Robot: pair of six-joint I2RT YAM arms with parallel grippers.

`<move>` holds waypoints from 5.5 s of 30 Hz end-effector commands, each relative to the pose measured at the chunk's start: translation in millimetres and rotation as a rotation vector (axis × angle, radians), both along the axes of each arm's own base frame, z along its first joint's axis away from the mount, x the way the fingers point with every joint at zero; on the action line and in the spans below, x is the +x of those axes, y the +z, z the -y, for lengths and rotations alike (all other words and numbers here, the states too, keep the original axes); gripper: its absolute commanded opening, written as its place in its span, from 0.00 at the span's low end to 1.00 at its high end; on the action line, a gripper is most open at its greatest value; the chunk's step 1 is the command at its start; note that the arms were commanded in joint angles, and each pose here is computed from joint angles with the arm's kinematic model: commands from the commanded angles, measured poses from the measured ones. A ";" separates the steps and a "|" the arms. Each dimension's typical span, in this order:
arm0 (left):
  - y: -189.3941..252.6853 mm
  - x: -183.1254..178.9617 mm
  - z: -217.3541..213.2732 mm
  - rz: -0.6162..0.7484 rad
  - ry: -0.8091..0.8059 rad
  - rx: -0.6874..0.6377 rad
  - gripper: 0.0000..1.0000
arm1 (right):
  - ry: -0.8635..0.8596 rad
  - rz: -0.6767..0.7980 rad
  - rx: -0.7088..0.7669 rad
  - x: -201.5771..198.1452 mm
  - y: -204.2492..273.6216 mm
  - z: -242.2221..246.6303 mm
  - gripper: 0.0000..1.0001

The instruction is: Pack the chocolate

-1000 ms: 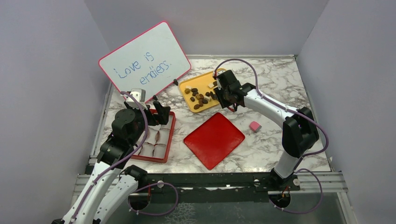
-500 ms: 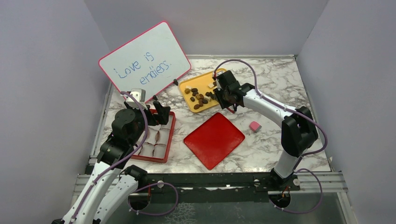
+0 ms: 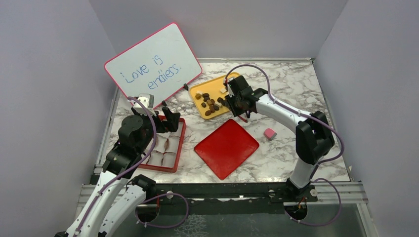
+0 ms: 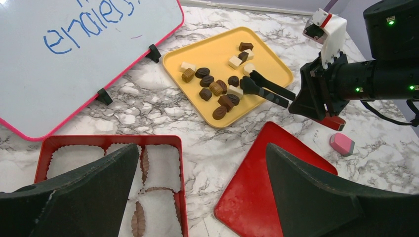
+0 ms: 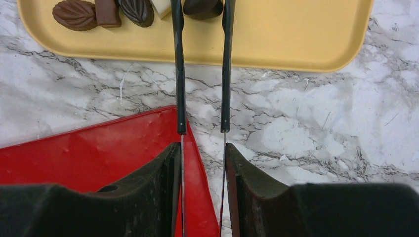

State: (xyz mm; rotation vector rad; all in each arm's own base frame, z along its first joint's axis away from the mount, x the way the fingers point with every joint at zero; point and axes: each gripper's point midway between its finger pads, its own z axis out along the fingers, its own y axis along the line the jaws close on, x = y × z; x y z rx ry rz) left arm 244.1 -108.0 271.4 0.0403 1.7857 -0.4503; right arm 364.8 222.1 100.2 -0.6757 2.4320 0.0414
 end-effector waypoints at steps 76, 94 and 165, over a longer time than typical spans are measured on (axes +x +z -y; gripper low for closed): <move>114.1 -48.9 -79.2 0.315 0.299 -0.140 0.99 | 0.644 -0.104 0.262 -256.8 45.2 -204.2 0.30; 113.1 -46.7 -76.3 0.307 0.289 -0.137 0.99 | 0.619 -0.074 0.270 -254.4 60.0 -198.8 0.37; 43.0 -37.9 -55.1 0.222 0.199 -0.068 0.99 | 0.059 -0.027 0.052 -44.0 5.9 -62.9 0.32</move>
